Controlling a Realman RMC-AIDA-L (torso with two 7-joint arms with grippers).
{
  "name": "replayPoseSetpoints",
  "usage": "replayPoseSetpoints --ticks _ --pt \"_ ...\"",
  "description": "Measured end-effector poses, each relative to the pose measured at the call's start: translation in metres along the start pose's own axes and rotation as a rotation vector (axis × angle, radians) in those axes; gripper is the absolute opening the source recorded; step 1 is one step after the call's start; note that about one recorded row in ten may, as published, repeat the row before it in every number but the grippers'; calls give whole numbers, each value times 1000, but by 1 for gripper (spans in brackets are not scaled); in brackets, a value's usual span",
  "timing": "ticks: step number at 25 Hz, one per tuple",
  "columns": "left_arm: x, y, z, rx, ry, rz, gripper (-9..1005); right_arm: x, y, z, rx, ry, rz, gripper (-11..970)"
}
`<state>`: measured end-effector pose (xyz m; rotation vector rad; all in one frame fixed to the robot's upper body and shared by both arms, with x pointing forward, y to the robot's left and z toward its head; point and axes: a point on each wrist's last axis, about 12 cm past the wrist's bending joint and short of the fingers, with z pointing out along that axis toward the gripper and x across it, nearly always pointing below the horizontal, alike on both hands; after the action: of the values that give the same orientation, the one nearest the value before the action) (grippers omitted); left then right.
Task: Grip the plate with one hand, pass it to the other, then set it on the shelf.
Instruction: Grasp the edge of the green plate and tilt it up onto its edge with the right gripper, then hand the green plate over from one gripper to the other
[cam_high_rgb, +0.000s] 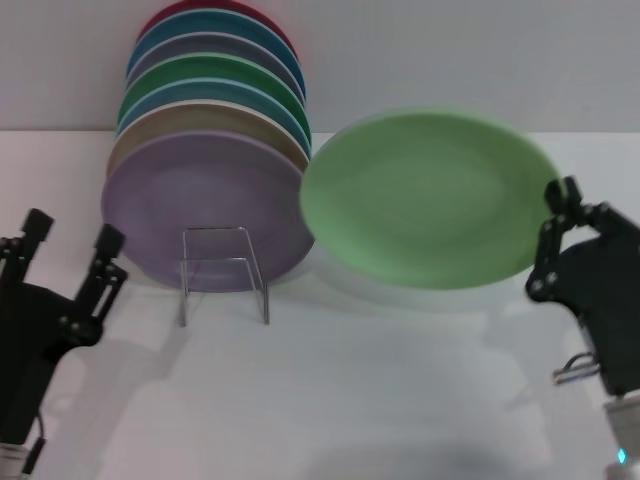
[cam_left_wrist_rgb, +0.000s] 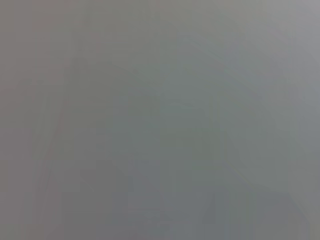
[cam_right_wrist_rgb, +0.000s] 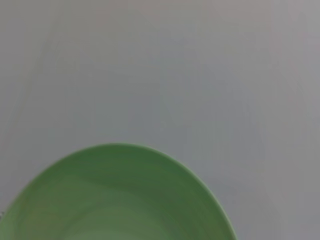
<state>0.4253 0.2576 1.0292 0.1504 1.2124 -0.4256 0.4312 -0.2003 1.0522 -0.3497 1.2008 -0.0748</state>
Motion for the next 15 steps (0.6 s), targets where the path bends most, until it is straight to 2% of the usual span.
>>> replayPoseSetpoints --ticks 2,3,9,15 --pt "2 -3 2 10 10 4 758 -1 5 -3 -7 3 -12 37" --pt "3 -6 3 19 20 11 757 -3 13 -5 -23 5 -38 38" --pt "10 -21 6 52 58 59 756 -7 25 -6 -63 -2 -79 46" --pt "14 -25 9 53 89 69 756 -13 34 -4 -85 -17 -125 54"
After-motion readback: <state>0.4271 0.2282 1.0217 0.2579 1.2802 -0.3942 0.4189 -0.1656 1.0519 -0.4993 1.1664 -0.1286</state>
